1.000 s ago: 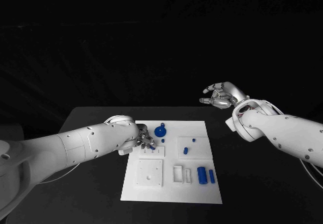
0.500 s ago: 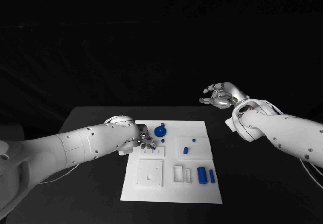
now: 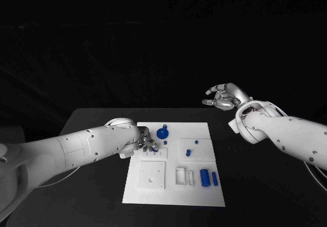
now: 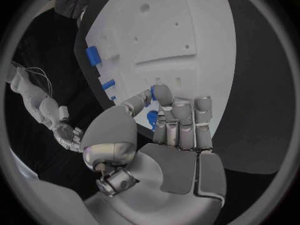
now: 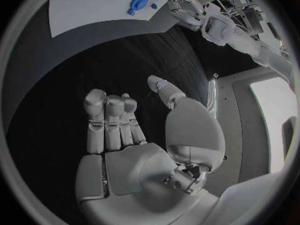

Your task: Assemble the parts on the task board

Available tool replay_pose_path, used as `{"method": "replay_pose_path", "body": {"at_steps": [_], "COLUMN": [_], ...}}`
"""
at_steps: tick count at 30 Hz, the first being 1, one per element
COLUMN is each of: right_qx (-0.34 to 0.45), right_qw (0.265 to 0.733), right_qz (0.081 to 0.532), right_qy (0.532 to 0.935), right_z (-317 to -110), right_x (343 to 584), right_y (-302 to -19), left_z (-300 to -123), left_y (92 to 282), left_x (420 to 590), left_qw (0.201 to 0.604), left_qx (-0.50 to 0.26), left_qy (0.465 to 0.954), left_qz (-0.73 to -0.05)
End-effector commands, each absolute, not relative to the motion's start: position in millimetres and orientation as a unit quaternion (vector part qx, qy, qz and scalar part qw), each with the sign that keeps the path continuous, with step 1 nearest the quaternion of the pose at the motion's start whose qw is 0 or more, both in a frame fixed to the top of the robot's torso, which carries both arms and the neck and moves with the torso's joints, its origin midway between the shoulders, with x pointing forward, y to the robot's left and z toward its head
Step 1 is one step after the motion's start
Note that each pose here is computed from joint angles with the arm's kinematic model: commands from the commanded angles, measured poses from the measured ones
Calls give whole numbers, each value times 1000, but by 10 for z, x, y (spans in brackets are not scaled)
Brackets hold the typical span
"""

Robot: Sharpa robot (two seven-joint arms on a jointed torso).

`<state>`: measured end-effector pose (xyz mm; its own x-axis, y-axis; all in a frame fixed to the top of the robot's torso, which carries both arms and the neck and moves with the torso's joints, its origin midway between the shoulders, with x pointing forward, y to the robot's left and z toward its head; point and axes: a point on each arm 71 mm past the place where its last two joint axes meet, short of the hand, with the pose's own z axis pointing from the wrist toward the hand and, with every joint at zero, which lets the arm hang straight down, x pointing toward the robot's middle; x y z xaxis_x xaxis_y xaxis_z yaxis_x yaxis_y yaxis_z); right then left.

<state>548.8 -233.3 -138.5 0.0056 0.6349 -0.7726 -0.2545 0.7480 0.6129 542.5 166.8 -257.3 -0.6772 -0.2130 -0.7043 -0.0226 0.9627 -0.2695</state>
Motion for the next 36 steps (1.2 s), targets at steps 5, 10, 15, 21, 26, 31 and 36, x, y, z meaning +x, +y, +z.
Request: {"method": "replay_pose_path", "body": {"at_steps": [5, 10, 15, 21, 26, 31, 36], "right_qx": [147, 147, 147, 148, 147, 147, 147], "right_qw": [690, 690, 690, 690, 690, 690, 690], "right_qz": [323, 323, 323, 322, 323, 323, 323], "right_qy": [631, 631, 631, 630, 630, 631, 631], "right_z": [-1387, -1387, -1388, -1388, -1388, -1388, -1388], "right_x": [5483, 5482, 5483, 5483, 5484, 5485, 5484], "right_y": [-2328, -2330, -2336, -2339, -2337, -2336, -2335], "left_z": [-2603, -2605, -2610, -2610, -2618, -2620, -2622], "left_y": [1640, 1661, 1699, 1721, 1726, 1722, 1714], "left_x": [5390, 5384, 5377, 5372, 5368, 5369, 5367], "left_qw": [386, 382, 373, 367, 359, 357, 356], "left_qx": [-70, -75, -86, -94, -96, -96, -87], "left_qy": [911, 912, 914, 915, 918, 919, 921], "left_qz": [-129, -130, -135, -138, -139, -137, -131]}}
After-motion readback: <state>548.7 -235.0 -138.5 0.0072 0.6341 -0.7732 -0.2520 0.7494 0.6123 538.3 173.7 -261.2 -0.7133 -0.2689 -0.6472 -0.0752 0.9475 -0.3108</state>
